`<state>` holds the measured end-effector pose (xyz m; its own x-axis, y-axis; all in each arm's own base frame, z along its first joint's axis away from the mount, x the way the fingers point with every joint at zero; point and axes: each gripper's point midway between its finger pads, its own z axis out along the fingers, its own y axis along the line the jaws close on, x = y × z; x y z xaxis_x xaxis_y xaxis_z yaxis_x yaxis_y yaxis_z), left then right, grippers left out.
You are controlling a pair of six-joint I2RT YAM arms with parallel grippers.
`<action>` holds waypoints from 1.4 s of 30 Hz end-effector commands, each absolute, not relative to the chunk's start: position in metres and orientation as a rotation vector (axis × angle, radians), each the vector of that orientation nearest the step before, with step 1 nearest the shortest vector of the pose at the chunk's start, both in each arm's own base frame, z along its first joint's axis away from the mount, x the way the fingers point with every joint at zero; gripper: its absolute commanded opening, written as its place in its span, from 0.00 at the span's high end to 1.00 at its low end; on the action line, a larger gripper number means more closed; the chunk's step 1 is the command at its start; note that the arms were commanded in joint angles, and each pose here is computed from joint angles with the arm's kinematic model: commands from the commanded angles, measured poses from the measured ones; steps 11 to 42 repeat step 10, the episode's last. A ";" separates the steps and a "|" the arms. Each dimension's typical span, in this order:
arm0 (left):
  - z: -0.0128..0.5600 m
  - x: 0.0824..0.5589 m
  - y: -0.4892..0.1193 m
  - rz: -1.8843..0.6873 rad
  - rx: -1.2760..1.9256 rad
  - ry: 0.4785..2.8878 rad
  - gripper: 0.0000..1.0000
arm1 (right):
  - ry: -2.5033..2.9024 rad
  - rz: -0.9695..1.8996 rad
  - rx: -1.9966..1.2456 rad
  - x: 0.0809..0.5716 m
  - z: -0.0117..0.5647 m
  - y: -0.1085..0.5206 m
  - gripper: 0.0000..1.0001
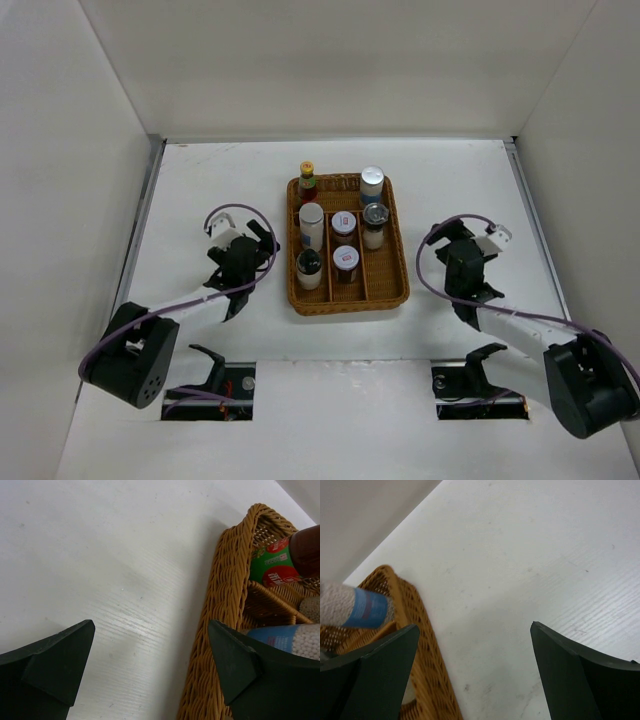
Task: Organize the condiment bottles
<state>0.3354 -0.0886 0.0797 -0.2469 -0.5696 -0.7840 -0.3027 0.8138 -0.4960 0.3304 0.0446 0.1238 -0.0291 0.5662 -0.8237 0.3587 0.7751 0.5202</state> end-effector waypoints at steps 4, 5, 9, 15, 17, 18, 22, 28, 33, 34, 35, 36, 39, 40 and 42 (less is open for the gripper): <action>0.096 0.345 -0.088 -0.300 -0.678 1.802 0.00 | 1.564 0.446 0.879 0.345 0.133 0.055 0.00; 0.096 0.346 -0.087 -0.301 -0.681 1.801 0.00 | 1.569 0.452 0.871 0.346 0.133 0.057 0.00; 0.103 0.345 -0.085 -0.294 -0.679 1.789 0.00 | 1.590 0.486 0.855 0.347 0.132 0.064 0.00; 0.104 0.345 -0.083 -0.292 -0.682 1.785 0.00 | 1.587 0.489 0.852 0.347 0.133 0.065 0.00; 0.104 0.345 -0.083 -0.292 -0.682 1.785 0.00 | 1.587 0.489 0.852 0.347 0.133 0.065 0.00; 0.104 0.345 -0.083 -0.292 -0.682 1.785 0.00 | 1.587 0.489 0.852 0.347 0.133 0.065 0.00; 0.104 0.345 -0.083 -0.292 -0.682 1.785 0.00 | 1.587 0.489 0.852 0.347 0.133 0.065 0.00; 0.104 0.345 -0.083 -0.292 -0.682 1.785 0.00 | 1.587 0.489 0.852 0.347 0.133 0.065 0.00; 0.104 0.345 -0.083 -0.292 -0.682 1.785 0.00 | 1.587 0.489 0.852 0.347 0.133 0.065 0.00; 0.104 0.345 -0.083 -0.292 -0.682 1.785 0.00 | 1.587 0.489 0.852 0.347 0.133 0.065 0.00; 0.104 0.345 -0.083 -0.292 -0.682 1.785 0.00 | 1.587 0.489 0.852 0.347 0.133 0.065 0.00; 0.104 0.345 -0.083 -0.292 -0.682 1.785 0.00 | 1.587 0.489 0.852 0.347 0.133 0.065 0.00; 0.104 0.345 -0.083 -0.292 -0.682 1.785 0.00 | 1.587 0.489 0.852 0.347 0.133 0.065 0.00; 0.104 0.345 -0.083 -0.292 -0.682 1.785 0.00 | 1.587 0.489 0.852 0.347 0.133 0.065 0.00; 0.104 0.345 -0.083 -0.292 -0.682 1.785 0.00 | 1.587 0.489 0.852 0.347 0.133 0.065 0.00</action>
